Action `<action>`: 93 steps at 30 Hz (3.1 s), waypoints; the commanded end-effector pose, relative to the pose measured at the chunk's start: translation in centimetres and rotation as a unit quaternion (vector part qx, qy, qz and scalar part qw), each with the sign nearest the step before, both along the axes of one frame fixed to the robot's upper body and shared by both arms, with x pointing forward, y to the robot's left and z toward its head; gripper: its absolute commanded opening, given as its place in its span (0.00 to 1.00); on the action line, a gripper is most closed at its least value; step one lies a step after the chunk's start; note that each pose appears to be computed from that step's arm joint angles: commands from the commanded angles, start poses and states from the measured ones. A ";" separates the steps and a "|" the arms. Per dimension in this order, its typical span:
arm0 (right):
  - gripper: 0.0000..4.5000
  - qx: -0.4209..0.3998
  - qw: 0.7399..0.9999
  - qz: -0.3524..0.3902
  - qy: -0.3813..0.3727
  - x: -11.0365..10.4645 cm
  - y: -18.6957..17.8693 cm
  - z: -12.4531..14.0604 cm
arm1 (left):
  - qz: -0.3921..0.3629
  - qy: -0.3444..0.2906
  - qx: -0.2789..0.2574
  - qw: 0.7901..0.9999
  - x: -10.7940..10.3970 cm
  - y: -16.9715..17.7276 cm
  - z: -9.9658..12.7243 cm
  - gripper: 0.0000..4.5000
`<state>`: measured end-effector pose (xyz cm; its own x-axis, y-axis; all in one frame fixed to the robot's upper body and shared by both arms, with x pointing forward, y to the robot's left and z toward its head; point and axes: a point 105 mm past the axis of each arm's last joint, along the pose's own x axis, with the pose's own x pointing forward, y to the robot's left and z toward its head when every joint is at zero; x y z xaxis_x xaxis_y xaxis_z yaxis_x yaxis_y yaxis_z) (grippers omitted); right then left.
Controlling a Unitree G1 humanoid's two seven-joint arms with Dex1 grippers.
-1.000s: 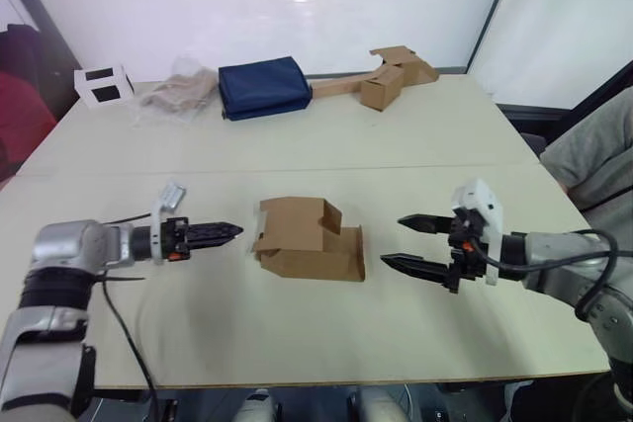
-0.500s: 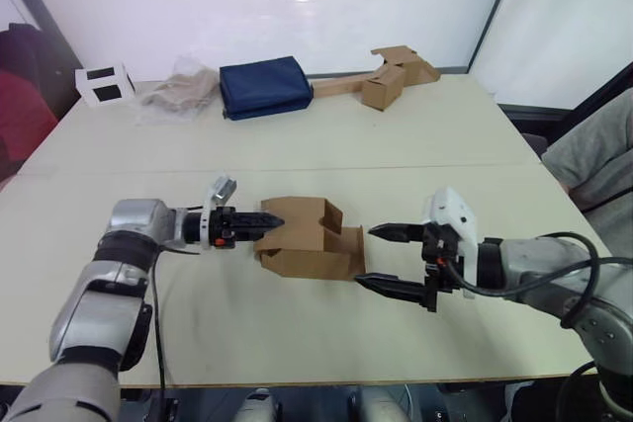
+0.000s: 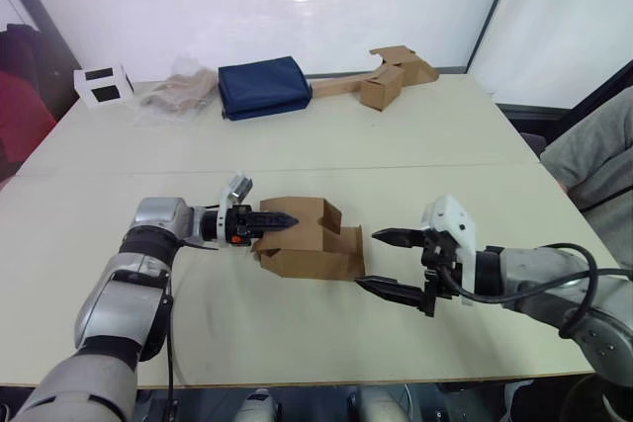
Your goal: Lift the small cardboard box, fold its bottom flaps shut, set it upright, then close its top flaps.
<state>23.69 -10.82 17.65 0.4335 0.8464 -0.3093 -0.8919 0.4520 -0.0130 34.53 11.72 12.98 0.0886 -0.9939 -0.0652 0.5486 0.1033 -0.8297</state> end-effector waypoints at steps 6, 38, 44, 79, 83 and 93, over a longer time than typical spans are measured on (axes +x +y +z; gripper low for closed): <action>1.00 0.006 1.000 0.010 -0.014 -0.1 0.4 0.4 | -0.011 -0.021 -0.026 0.999 0.0 -0.5 1.9 0.01; 0.02 0.287 0.919 -0.148 -0.225 9.7 4.0 12.8 | 0.022 -0.408 -0.041 0.912 -0.1 0.1 17.7 0.00; 0.02 0.283 0.931 -0.107 -0.206 8.9 5.7 12.1 | 0.017 -0.410 -0.046 0.911 -0.6 -0.2 17.8 0.00; 0.02 0.154 0.975 -0.012 -0.157 3.9 1.4 9.4 | 0.005 -0.404 -0.049 0.914 -1.2 -0.4 16.7 0.00; 0.02 0.119 0.988 0.017 -0.094 2.3 1.0 7.0 | 0.004 -0.405 -0.052 0.913 -1.1 -0.5 17.0 0.00; 0.02 0.116 0.982 -0.063 -0.138 5.5 1.2 5.9 | -0.024 -0.412 -0.061 0.909 -2.2 -1.2 17.8 0.00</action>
